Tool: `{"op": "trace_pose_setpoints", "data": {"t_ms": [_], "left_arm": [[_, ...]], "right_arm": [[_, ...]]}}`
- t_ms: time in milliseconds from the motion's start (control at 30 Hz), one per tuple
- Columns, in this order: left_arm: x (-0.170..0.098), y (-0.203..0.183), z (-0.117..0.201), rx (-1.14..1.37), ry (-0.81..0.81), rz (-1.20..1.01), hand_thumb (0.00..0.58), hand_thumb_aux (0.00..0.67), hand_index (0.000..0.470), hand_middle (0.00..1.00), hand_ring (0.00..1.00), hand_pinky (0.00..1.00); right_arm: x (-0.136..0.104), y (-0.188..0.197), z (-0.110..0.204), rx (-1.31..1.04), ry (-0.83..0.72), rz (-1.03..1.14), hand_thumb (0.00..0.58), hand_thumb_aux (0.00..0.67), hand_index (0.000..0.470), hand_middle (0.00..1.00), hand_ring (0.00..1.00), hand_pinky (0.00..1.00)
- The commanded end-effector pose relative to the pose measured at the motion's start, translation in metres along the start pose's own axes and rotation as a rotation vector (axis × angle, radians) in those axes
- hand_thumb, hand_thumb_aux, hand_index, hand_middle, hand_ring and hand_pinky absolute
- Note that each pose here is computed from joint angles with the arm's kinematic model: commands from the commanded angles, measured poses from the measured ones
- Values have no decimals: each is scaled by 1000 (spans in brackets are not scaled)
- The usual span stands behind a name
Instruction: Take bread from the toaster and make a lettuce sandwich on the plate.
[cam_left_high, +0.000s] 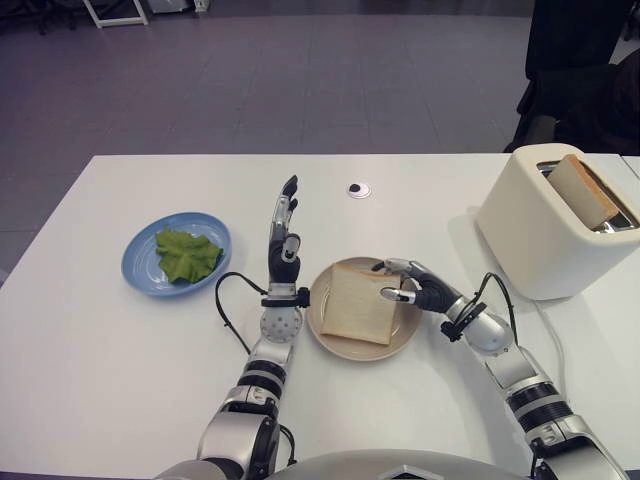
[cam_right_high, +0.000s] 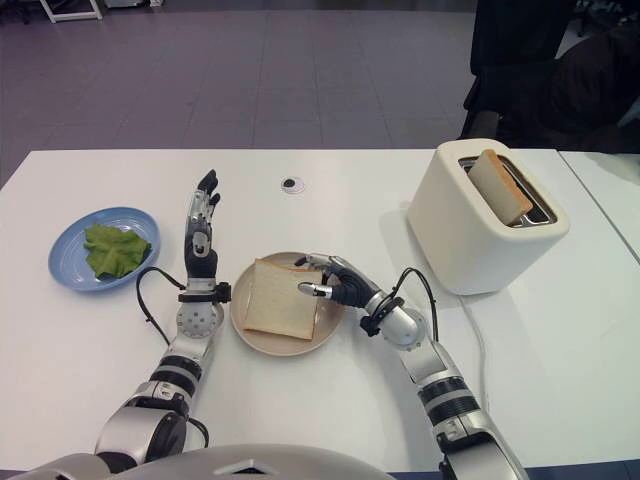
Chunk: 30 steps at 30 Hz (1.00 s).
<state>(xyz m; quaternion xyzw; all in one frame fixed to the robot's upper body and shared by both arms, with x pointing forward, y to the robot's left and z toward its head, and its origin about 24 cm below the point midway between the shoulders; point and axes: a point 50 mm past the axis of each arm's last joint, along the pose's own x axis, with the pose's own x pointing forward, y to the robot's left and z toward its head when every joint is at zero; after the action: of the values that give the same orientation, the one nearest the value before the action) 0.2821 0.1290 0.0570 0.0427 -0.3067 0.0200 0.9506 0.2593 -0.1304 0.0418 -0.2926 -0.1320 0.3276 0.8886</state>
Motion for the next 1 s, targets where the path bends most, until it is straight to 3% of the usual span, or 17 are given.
{"op": "trace_pose_setpoints", "data": {"t_ms": [33, 200, 267, 400, 467, 533, 900, 933, 967, 1000], "left_arm": [[5, 15, 18, 47, -108, -11, 0, 0, 0, 0, 0, 0], [5, 55, 45, 285, -221, -40, 0, 0, 0, 0, 0, 0], [7, 78, 51, 494, -220, -59, 0, 0, 0, 0, 0, 0], [4, 154, 25, 1007, 42, -11, 0, 0, 0, 0, 0, 0], [-10, 194, 6, 1218, 235, -12, 0, 0, 0, 0, 0, 0], [-23, 215, -8, 1321, 367, -39, 0, 0, 0, 0, 0, 0], [-20, 228, -32, 1458, 567, -182, 5, 3, 2, 0, 0, 0], [-20, 229, -33, 1462, 579, -194, 460, 365, 256, 0, 0, 0], [-21, 229, -34, 1461, 596, -215, 545, 504, 354, 0, 0, 0], [-22, 228, -35, 1458, 610, -240, 580, 670, 470, 0, 0, 0]], "right_arm": [[-3, -22, 15, -89, -62, -69, 0, 0, 0, 200, 200, 200], [-4, -52, 38, -210, -130, -163, 0, 0, 0, 180, 180, 180], [-6, -59, 42, -246, -132, -202, 0, 0, 0, 169, 169, 169], [-13, -59, 40, -242, -119, -249, 0, 0, 0, 129, 129, 129], [-18, -51, 35, -214, -106, -241, 0, 0, 0, 12, 12, 12], [-21, -46, 31, -189, -88, -238, 0, 0, 0, 0, 0, 0], [-25, -33, 21, -145, -55, -208, 0, 0, 0, 0, 0, 0], [-25, -32, 20, -143, -53, -207, 0, 0, 0, 0, 0, 0], [-26, -32, 20, -141, -52, -207, 0, 0, 0, 0, 0, 0], [-26, -32, 19, -140, -50, -209, 0, 0, 0, 0, 0, 0]]}}
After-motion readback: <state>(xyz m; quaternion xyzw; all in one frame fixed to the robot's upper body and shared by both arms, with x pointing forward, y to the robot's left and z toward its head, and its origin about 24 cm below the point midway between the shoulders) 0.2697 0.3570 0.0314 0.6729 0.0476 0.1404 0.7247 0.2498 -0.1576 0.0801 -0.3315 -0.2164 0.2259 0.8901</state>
